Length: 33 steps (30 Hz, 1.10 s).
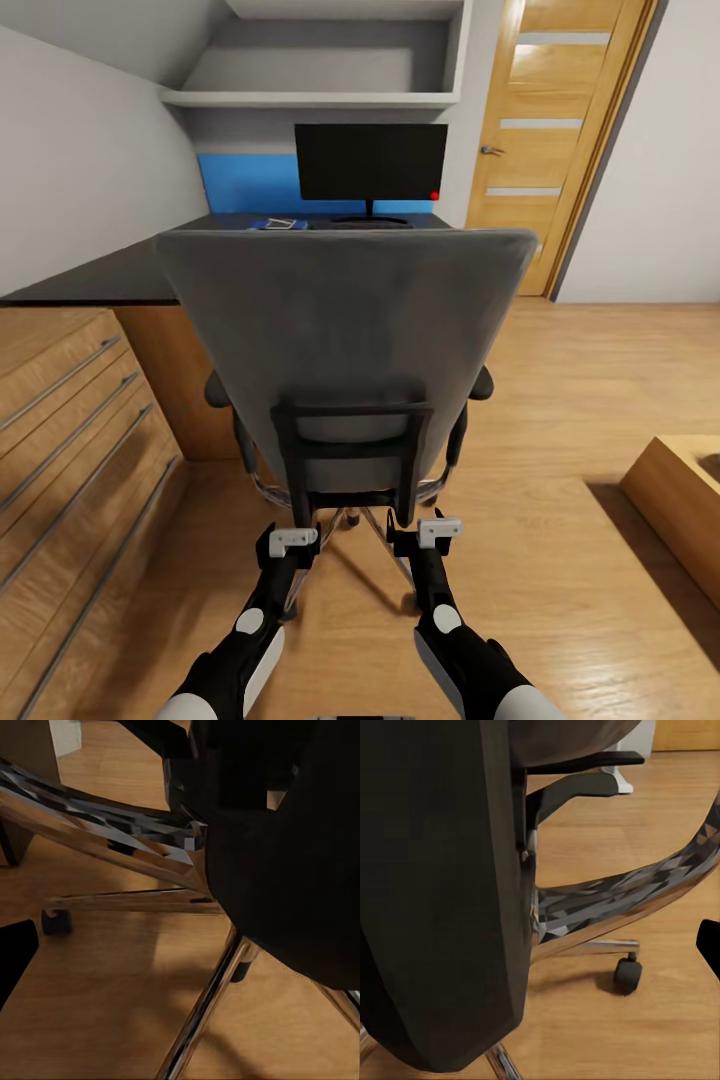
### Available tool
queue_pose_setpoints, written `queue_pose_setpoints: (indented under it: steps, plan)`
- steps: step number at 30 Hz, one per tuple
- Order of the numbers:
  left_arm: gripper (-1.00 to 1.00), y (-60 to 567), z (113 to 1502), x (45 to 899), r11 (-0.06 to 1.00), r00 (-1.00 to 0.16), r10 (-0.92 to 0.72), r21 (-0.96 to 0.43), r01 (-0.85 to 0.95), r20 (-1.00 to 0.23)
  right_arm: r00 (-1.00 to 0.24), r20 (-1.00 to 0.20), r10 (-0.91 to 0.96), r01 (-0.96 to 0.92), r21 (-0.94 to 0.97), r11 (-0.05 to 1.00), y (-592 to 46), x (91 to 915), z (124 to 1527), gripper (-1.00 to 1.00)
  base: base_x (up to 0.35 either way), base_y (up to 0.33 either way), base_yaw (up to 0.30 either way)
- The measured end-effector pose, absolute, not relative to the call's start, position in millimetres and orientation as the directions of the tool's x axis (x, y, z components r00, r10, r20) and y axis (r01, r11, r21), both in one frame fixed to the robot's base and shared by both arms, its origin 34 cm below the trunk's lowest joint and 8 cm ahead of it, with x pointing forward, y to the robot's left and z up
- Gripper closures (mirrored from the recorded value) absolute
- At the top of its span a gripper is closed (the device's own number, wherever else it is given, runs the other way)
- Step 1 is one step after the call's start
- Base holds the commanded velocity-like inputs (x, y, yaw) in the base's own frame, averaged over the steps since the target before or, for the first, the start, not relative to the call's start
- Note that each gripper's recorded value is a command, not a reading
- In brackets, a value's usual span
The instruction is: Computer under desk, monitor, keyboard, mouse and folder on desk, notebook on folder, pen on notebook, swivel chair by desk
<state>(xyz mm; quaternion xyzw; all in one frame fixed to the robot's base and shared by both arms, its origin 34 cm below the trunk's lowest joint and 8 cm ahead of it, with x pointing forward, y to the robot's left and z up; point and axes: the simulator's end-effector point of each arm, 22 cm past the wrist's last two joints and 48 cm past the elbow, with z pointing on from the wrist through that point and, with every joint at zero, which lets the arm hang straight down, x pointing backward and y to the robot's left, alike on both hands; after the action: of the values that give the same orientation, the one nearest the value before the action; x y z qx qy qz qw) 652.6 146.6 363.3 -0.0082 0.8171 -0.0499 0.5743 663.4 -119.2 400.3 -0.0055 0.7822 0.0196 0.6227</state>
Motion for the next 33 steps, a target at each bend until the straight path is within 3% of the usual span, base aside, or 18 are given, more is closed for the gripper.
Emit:
queue_pose_setpoints:
  steps: [13,33]
  plan:
    - [-1.00,147.5,357.8,649.2,0.995,-0.353,-0.070,-0.090,0.039,-0.933,-0.224,-0.974,0.018,-0.030,0.025,0.999,-119.8,663.6,400.4,-1.00,0.210,-0.020,0.000]
    - [-1.00,147.9,357.1,648.6,0.995,-0.355,-0.069,-0.089,0.038,-0.932,-0.224,-0.975,0.011,-0.038,0.020,0.999,-118.1,663.5,400.5,-1.00,0.210,-0.138,0.000]
